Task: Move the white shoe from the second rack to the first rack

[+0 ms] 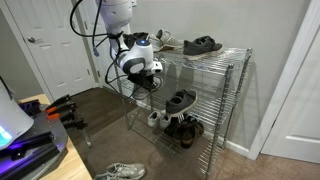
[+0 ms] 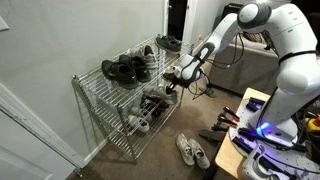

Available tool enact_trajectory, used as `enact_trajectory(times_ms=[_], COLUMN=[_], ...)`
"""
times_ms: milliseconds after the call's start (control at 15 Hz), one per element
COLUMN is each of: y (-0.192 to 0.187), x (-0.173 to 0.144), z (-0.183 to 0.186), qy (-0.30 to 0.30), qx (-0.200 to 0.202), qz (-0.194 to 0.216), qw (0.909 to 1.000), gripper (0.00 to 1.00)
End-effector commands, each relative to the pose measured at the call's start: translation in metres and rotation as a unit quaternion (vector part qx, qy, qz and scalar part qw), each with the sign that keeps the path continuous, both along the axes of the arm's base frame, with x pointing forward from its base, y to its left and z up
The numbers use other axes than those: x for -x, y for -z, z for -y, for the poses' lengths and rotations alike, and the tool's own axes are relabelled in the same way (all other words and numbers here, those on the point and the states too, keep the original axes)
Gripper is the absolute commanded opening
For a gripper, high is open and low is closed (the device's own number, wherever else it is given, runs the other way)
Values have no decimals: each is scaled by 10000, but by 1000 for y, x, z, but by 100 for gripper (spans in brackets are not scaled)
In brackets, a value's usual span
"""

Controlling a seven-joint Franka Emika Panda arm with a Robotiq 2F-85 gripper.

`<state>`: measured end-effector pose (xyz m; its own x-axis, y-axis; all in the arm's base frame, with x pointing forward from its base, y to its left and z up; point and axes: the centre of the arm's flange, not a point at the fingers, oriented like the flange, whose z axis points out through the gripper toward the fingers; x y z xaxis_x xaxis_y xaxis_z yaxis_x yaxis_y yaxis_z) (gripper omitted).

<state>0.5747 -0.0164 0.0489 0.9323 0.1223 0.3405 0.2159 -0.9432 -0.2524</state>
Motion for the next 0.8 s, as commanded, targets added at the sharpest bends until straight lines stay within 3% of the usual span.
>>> enact_trajectory(times_ms=[0,333,733], y=[-20,-33,-76], x=[16,24,54], z=[4,-6,-30], qy=[-170,-219,-225], qx=[-102,-55,680], qz=[140,62,-306], qw=[9997,9997,9970], gripper=[5,5,5])
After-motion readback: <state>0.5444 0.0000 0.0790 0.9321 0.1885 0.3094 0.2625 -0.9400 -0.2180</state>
